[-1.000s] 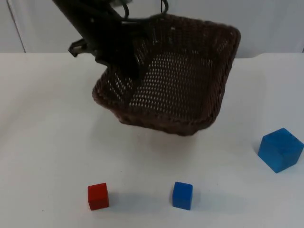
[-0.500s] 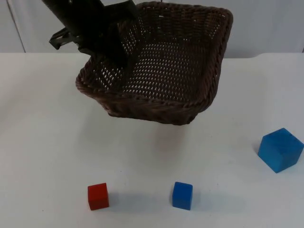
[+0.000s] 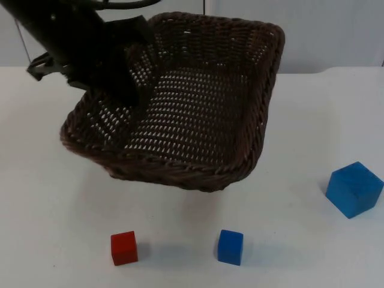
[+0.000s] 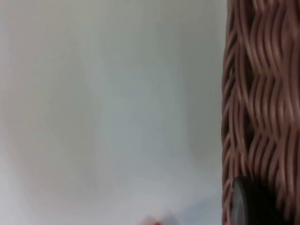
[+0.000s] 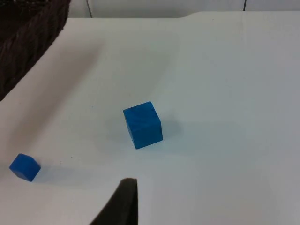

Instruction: Pick up the basket with the left hand and place the largest block into the basket with the right hand.

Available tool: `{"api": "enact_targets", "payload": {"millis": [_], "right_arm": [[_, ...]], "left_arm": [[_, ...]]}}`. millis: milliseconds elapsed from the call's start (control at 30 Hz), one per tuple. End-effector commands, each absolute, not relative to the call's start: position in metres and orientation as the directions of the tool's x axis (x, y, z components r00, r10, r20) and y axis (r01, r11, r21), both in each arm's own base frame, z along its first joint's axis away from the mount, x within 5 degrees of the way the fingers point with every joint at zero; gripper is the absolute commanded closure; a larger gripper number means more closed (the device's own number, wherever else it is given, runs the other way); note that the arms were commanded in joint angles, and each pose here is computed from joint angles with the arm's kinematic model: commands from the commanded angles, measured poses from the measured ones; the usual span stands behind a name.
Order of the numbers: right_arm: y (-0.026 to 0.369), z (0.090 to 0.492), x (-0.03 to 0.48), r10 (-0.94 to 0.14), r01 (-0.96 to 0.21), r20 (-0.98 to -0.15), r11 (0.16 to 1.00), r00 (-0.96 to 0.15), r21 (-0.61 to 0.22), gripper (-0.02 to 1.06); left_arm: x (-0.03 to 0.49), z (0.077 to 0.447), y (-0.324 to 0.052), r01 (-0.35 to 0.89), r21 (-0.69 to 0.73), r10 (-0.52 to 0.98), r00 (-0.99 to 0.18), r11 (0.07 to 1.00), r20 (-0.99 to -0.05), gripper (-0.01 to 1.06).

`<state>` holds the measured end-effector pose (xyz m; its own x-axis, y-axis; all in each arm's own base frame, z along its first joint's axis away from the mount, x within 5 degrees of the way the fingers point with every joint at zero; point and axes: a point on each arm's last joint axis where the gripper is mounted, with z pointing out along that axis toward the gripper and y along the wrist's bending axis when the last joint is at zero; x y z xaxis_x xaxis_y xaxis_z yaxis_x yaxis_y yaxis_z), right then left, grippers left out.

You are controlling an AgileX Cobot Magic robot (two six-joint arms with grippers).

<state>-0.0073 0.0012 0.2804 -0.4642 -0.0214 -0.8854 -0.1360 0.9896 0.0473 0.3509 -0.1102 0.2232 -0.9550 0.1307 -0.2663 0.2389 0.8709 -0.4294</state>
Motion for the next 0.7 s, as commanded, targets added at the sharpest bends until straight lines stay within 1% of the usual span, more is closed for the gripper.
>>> {"api": "enact_targets", "payload": {"millis": [0, 200, 267, 400, 467, 667], "right_arm": [[0.001, 0.280, -0.008, -0.017, -0.132, -0.889, 0.990, -0.457, 0.048, -0.01], [0.001, 0.280, -0.008, -0.017, -0.132, -0.889, 0.990, -0.457, 0.048, -0.01], [0.001, 0.280, -0.008, -0.017, -0.132, -0.889, 0.990, -0.457, 0.048, -0.01], [0.001, 0.280, -0.008, -0.017, -0.132, -0.889, 0.990, -0.457, 0.048, -0.01], [0.001, 0.280, -0.008, -0.017, -0.132, -0.889, 0.990, -0.457, 0.048, -0.01], [0.001, 0.280, -0.008, -0.017, -0.132, -0.889, 0.990, -0.457, 0.048, -0.01]], "left_arm": [[0.342, 0.231, -0.105, 0.212, -0.453, 0.082, -0.954, 0.866, -0.289, 1.05], [0.313, 0.229, -0.076, 0.101, -0.483, -0.042, -0.960, 0.870, -0.277, 1.05], [0.296, 0.224, -0.066, 0.056, -0.495, -0.080, -0.965, 0.867, -0.250, 1.05], [0.279, 0.220, -0.065, 0.069, -0.490, -0.060, -0.968, 0.869, -0.243, 1.05], [0.267, 0.215, -0.065, 0.044, -0.504, -0.079, -0.972, 0.863, -0.221, 1.05], [0.241, 0.206, -0.063, 0.047, -0.503, -0.064, -0.978, 0.863, -0.201, 1.05]]}}
